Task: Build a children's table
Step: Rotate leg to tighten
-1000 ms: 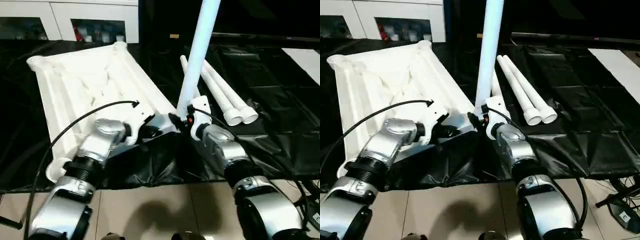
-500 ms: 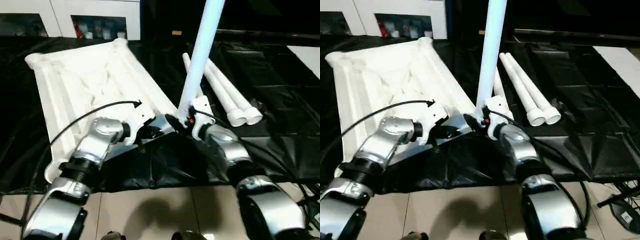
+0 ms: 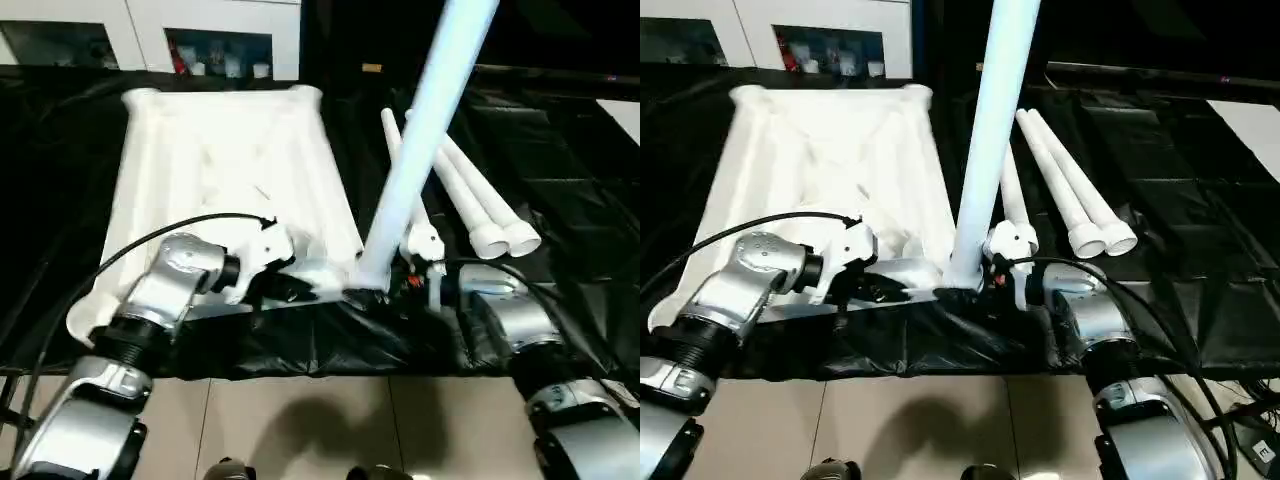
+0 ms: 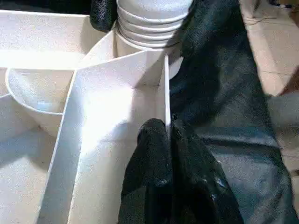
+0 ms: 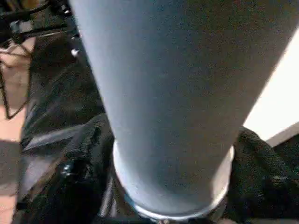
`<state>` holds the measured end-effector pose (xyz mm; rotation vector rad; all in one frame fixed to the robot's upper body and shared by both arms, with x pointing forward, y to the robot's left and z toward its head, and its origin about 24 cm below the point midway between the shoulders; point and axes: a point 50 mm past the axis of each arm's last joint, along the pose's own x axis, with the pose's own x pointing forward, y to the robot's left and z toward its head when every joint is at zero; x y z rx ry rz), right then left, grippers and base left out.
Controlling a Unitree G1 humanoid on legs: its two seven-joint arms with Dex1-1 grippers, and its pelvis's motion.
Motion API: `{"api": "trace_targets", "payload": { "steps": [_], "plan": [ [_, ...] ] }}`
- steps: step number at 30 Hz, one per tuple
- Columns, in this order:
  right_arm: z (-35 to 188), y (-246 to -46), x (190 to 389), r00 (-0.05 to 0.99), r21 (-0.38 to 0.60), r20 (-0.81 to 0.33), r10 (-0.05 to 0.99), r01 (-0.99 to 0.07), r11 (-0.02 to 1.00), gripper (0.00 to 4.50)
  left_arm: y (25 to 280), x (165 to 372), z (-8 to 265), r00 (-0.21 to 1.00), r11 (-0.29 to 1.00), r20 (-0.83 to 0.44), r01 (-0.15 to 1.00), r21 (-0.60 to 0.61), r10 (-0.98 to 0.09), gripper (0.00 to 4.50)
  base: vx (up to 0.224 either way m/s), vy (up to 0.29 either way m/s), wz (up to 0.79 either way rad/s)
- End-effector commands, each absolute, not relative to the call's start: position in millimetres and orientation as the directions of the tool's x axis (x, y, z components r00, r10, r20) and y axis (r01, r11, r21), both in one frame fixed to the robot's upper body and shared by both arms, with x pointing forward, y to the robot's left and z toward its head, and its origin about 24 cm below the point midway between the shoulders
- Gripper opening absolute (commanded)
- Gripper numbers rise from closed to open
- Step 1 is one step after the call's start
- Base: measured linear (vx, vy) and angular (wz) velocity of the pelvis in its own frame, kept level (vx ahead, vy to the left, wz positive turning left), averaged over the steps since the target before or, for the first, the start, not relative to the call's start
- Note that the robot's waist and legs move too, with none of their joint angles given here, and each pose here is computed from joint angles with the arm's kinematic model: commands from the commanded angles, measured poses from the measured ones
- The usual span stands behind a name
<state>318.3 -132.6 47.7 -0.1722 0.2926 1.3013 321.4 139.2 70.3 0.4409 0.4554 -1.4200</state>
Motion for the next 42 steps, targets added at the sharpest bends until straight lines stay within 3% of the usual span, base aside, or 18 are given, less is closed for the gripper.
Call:
{"api": "trace_targets", "payload": {
  "steps": [1,7,10,14,16,17,18,19,21,23,27,28,36,40,42],
  "plan": [
    [31,-120.0,301.9,0.073,0.129,-0.368,0.927,-0.983,0.129,3.13,130,317,66,0.022,0.031,-0.555,0.999,-0.008,-0.832,0.00,0.000,0.000,0.00],
    [32,-119.5,298.6,0.037,0.164,-0.363,0.931,-0.981,0.103,2.77,133,315,66,0.006,0.023,-0.554,0.999,-0.023,-0.833,0.00,0.000,0.000,0.00],
    [30,-114.7,302.6,0.104,0.200,-0.325,0.940,-0.964,0.176,2.75,133,316,65,0.046,0.076,-0.531,0.997,-0.034,-0.846,0.00,0.000,0.000,0.00],
    [21,-105.0,321.1,0.372,0.154,-0.343,0.863,-0.884,0.442,2.74,130,326,65,0.185,0.234,-0.512,0.972,-0.031,-0.838,0.00,0.000,0.000,0.00],
    [19,-103.4,324.2,0.419,0.133,-0.351,0.837,-0.863,0.488,2.73,130,328,65,0.212,0.266,-0.512,0.964,-0.032,-0.832,0.00,0.000,0.000,0.00],
    [15,-98.3,332.7,0.548,0.122,-0.367,0.752,-0.773,0.622,2.73,127,333,66,0.283,0.342,-0.503,0.939,-0.027,-0.817,0.00,0.000,0.000,0.00],
    [12,-95.5,336.0,0.601,0.133,-0.374,0.707,-0.719,0.682,2.72,126,335,66,0.319,0.380,-0.501,0.925,-0.021,-0.805,0.00,0.000,0.000,0.00],
    [12,-95.5,336.0,0.601,0.133,-0.374,0.707,-0.719,0.682,2.72,126,335,66,0.319,0.380,-0.501,0.925,-0.021,-0.805,0.00,0.000,0.000,0.00],
    [7,-85.3,341.7,0.704,0.142,-0.401,0.586,-0.585,0.799,2.72,118,338,65,0.421,0.497,-0.482,0.867,-0.036,-0.769,0.00,0.000,0.000,0.00],
    [6,-77.7,343.2,0.726,0.141,-0.409,0.553,-0.549,0.824,2.72,112,336,62,0.451,0.531,-0.478,0.846,-0.039,-0.754,0.00,0.000,0.000,0.00],
    [10,-68.0,344.6,0.735,0.131,-0.394,0.551,-0.549,0.826,2.72,102,331,58,0.442,0.519,-0.467,0.854,-0.045,-0.766,0.00,0.000,0.000,0.00],
    [12,-65.2,345.3,0.736,0.141,-0.374,0.564,-0.556,0.819,3.28,98,329,57,0.426,0.496,-0.468,0.868,-0.031,-0.775,0.00,0.000,0.000,0.00],
    [22,-66.3,349.5,0.726,0.130,-0.298,0.619,-0.612,0.780,3.77,103,329,59,0.390,0.437,-0.478,0.899,0.013,-0.787,0.00,0.000,0.000,0.00],
    [24,-73.4,344.8,0.643,0.140,-0.251,0.723,-0.715,0.685,3.77,106,324,60,0.322,0.351,-0.482,0.936,0.032,-0.814,0.00,0.000,0.000,0.00],
    [24,-81.7,338.5,0.552,0.134,-0.240,0.799,-0.796,0.590,3.77,112,320,58,0.259,0.278,-0.512,0.960,0.040,-0.819,0.00,0.000,0.000,0.00]
  ]
}}
